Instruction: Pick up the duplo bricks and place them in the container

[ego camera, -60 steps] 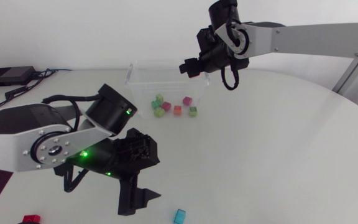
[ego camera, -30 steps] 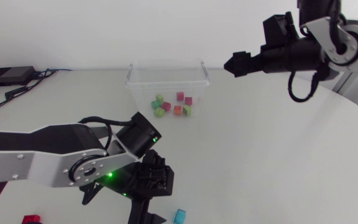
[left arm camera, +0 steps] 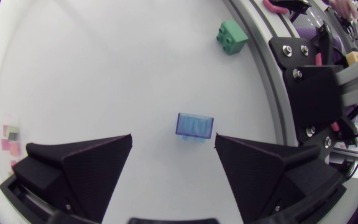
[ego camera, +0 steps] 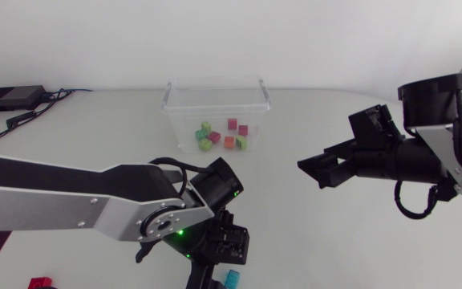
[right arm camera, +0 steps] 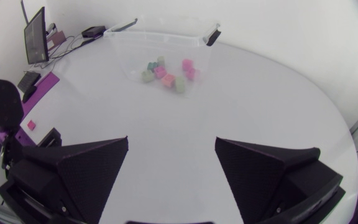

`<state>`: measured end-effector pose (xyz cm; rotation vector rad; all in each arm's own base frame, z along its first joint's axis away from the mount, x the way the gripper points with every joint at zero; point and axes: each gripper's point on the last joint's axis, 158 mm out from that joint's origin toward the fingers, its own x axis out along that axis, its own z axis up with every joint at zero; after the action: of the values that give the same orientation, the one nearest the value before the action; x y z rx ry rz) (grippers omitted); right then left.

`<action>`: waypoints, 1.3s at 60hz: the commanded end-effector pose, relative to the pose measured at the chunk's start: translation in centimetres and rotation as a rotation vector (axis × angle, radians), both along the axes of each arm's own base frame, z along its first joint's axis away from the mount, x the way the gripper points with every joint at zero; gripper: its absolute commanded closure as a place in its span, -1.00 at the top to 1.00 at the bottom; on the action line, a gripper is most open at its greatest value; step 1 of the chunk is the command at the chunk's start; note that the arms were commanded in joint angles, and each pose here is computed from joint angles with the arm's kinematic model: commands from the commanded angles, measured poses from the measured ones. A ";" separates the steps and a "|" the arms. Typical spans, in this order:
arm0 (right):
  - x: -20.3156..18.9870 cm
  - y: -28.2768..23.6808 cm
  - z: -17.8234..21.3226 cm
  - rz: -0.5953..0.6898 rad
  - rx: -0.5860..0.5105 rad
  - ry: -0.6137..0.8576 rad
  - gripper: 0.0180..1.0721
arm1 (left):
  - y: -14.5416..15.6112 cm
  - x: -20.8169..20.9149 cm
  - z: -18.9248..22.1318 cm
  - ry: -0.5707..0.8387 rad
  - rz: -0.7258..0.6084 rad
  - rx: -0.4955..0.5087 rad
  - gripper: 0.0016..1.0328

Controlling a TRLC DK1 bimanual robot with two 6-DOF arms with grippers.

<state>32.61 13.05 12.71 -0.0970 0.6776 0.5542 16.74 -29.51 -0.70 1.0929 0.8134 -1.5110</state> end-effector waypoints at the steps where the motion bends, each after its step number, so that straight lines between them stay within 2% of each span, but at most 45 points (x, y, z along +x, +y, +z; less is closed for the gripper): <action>1: -1.4 0.0 -0.6 0.028 -0.003 0.000 0.92 | -0.3 0.2 -0.5 -0.006 -0.040 0.028 0.76; 4: -2.1 0.1 -0.8 0.036 -0.001 0.007 0.92 | -0.4 0.3 -0.5 -0.005 -0.042 0.034 0.69; 13: -4.5 1.2 -1.0 0.090 -0.009 0.023 0.91 | -0.6 -0.3 -0.9 0.005 -0.065 0.052 0.68; 23: -6.3 1.7 -2.1 0.127 -0.028 0.067 0.91 | -0.9 -0.8 -1.1 0.027 -0.073 0.080 0.52; 37: -8.3 2.2 -3.8 0.161 -0.063 0.100 0.91 | -1.2 -1.4 -1.2 0.037 -0.093 0.096 0.45; 38: -8.4 2.2 -3.8 0.164 -0.064 0.100 0.91 | -1.3 -1.6 -1.3 0.040 -0.101 0.101 0.34; 45: -9.1 2.3 -4.2 0.180 -0.077 0.121 0.91 | -1.3 -2.2 -1.9 0.047 -0.117 0.120 -0.05; 50: -10.0 2.7 -4.7 0.206 -0.101 0.145 0.91 | -1.3 -2.5 -2.3 0.051 -0.124 0.132 -0.50; 52: -10.5 2.8 -4.9 0.221 -0.112 0.158 0.91 | -1.3 -2.5 -2.3 0.050 -0.126 0.131 -0.58; 66: -14.4 4.2 -6.3 0.397 -0.217 0.246 0.90 | -1.6 -1.0 -0.3 0.019 -0.085 0.081 -0.61; 78: -18.0 5.3 -7.7 0.586 -0.296 0.293 0.90 | -1.7 3.2 4.1 -0.059 0.019 -0.025 -0.61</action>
<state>15.26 18.14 5.23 -0.4454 1.0153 0.9841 17.52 -30.40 0.10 1.1373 0.8468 -1.5176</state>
